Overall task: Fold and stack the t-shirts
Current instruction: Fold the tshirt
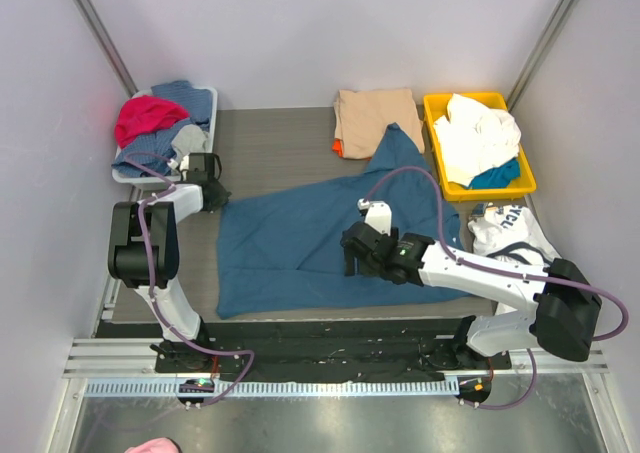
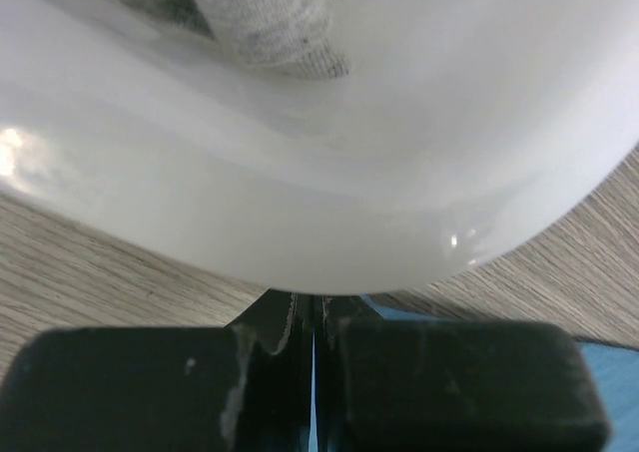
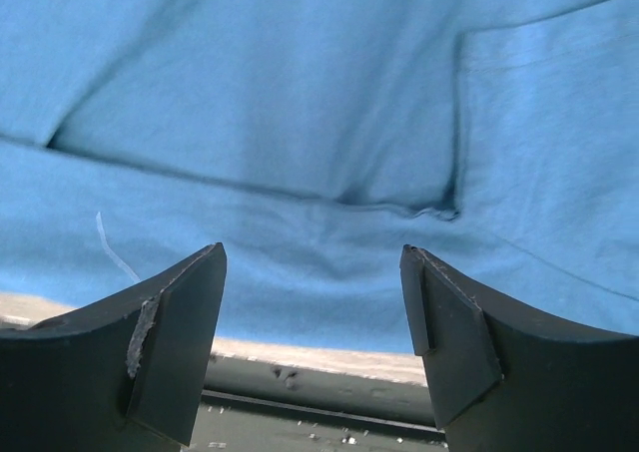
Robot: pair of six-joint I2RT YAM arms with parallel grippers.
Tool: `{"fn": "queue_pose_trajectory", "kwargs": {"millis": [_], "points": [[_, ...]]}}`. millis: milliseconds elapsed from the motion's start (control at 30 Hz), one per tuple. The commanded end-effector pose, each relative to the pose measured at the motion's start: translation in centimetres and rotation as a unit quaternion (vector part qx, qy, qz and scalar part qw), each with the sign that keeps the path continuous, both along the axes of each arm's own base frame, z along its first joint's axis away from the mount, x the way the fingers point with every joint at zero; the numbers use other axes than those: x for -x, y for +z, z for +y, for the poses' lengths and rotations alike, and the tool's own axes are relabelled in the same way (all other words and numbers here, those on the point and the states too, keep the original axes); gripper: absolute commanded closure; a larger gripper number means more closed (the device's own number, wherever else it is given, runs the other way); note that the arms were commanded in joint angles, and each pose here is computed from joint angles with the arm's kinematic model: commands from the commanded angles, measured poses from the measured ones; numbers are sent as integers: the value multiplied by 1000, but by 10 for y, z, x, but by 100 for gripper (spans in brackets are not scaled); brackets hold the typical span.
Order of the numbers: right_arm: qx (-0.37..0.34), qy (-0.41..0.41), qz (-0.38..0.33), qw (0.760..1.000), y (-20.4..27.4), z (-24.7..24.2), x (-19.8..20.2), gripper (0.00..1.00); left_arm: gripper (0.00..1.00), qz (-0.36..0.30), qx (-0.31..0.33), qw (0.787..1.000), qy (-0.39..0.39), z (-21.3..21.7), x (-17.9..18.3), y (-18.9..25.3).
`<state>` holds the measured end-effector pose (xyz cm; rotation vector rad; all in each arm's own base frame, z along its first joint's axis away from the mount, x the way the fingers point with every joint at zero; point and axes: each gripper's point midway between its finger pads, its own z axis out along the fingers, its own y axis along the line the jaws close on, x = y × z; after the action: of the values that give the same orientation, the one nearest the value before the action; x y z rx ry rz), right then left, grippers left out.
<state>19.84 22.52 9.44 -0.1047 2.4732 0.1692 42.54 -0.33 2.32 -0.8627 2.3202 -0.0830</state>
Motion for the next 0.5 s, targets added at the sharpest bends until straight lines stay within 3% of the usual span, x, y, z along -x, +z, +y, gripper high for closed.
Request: {"fn": "queue_pose_trajectory", "kwargs": {"millis": [0, 267, 467], "points": [[21, -54, -34, 998, 11, -25, -31, 20, 100, 3, -18, 1000, -10, 6, 5, 9], [0, -138, -71, 988, 42, -81, -136, 16, 100, 1, -47, 999, -17, 15, -6, 29], [-27, -145, -96, 984, 56, -85, -218, 16, 100, 1, -56, 998, -20, 19, -12, 37]]}}
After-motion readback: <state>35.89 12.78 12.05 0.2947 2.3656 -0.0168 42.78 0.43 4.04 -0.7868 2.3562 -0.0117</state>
